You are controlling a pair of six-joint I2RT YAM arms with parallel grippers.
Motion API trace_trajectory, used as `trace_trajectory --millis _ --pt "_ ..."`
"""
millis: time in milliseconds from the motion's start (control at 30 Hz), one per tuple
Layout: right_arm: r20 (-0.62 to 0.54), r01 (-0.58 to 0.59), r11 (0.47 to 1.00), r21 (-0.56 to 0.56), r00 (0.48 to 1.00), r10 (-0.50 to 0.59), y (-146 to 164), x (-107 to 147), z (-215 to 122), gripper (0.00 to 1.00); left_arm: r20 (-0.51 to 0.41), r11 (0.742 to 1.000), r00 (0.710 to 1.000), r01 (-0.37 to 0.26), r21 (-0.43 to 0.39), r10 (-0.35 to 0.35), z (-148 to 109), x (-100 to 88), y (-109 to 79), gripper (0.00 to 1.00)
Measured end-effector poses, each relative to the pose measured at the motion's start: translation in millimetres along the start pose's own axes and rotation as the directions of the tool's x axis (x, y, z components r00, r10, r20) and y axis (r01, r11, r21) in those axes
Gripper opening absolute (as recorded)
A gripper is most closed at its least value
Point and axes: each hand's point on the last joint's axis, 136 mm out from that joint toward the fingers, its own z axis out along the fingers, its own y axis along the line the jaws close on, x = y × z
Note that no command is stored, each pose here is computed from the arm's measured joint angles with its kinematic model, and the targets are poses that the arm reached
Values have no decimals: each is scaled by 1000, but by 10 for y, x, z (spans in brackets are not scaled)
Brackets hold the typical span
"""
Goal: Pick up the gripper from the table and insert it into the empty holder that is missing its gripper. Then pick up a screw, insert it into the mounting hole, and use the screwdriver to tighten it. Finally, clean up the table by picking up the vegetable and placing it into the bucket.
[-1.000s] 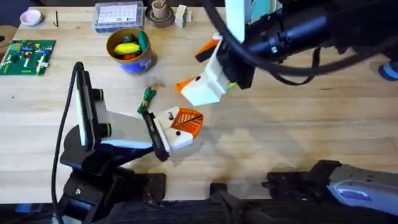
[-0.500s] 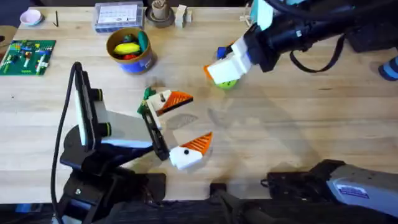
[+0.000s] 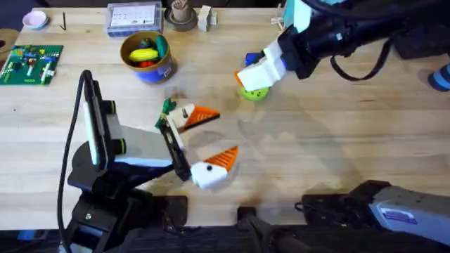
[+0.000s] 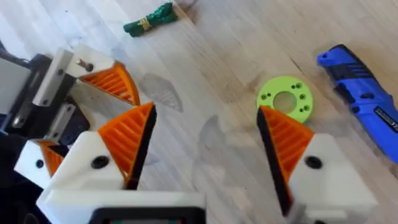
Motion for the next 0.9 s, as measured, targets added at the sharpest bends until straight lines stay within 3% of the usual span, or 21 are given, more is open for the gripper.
trace_trajectory --millis 33,67,267,433,533,600,767,900 --pt "-2 0 1000 9 1000 0 -15 3 0 990 0 1000 1000 2 -1 -2 0 0 1 940" --pt "-3 -1 1000 18 1000 1 -30 5 -1 990 0 1000 1000 3 -1 -3 0 0 2 979" --pt "-13 -20 997 74 1000 21 -127 25 -5 991 10 998 1000 4 -69 -3 -4 -21 119 992" --pt "-21 -120 971 206 992 127 -404 101 -63 991 8 965 995 96 -245 -97 -72 -34 395 991" --pt "-24 -172 950 262 983 184 -566 174 -123 991 -31 910 982 160 -383 -186 -206 -16 543 992" --pt "-23 -200 937 288 976 215 -652 216 -163 991 -42 865 975 174 -470 -219 -318 -102 627 991" --pt "0 -274 895 352 956 293 -875 354 -389 991 -72 748 963 154 -645 -260 -585 -457 809 991" --pt "63 -343 848 405 935 348 -1027 464 -711 991 -165 676 927 117 -728 -337 -686 -523 945 991"
